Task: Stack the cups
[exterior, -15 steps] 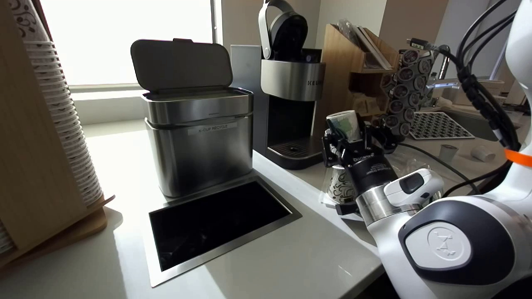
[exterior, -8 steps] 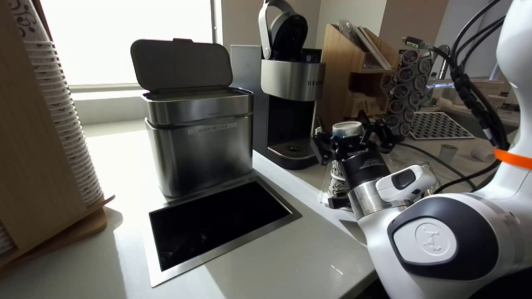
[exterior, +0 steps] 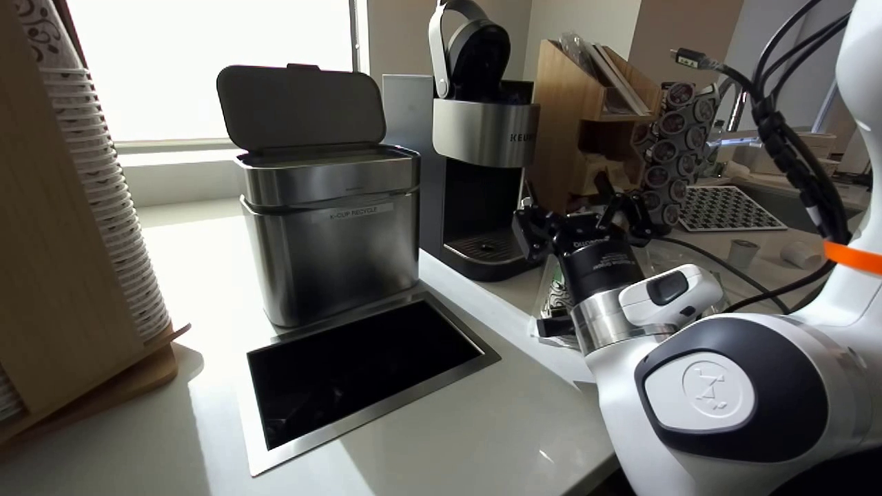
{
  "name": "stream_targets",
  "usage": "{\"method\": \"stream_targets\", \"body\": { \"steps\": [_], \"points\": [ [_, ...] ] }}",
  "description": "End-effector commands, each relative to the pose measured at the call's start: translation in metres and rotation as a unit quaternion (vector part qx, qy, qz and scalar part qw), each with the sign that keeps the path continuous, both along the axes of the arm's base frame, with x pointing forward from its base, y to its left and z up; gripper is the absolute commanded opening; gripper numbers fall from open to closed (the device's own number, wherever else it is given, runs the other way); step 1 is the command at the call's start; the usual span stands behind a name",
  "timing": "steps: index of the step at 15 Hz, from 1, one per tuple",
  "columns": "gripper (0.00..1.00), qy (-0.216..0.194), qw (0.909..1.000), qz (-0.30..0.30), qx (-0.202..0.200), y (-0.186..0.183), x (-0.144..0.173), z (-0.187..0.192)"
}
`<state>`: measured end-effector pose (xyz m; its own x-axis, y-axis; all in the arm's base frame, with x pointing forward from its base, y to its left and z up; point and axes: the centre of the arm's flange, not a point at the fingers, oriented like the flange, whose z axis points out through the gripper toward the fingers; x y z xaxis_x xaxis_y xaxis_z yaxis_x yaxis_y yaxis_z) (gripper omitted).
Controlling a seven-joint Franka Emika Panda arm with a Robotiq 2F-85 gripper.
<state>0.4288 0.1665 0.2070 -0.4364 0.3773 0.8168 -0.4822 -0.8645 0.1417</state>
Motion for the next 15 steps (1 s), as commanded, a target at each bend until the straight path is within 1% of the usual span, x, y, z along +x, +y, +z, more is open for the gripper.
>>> {"method": "stream_targets", "body": {
  "steps": [1,3,4,7,10,12,15],
  "points": [
    [1.00,0.000,0.9995,-0.023,0.022,-0.005,-0.008,0.020],
    [1.00,0.008,0.9986,-0.036,0.037,-0.009,-0.008,0.031],
    [1.00,0.002,0.9981,-0.049,0.038,-0.012,-0.007,0.036],
    [1.00,0.019,0.9958,-0.062,0.065,-0.020,-0.004,0.052],
    [1.00,0.041,0.9923,-0.061,0.100,-0.025,0.000,0.068],
    [1.00,0.054,0.9888,-0.058,0.127,-0.029,0.002,0.077],
    [1.00,0.083,0.9812,-0.048,0.168,-0.032,0.004,0.089]
  ]
}}
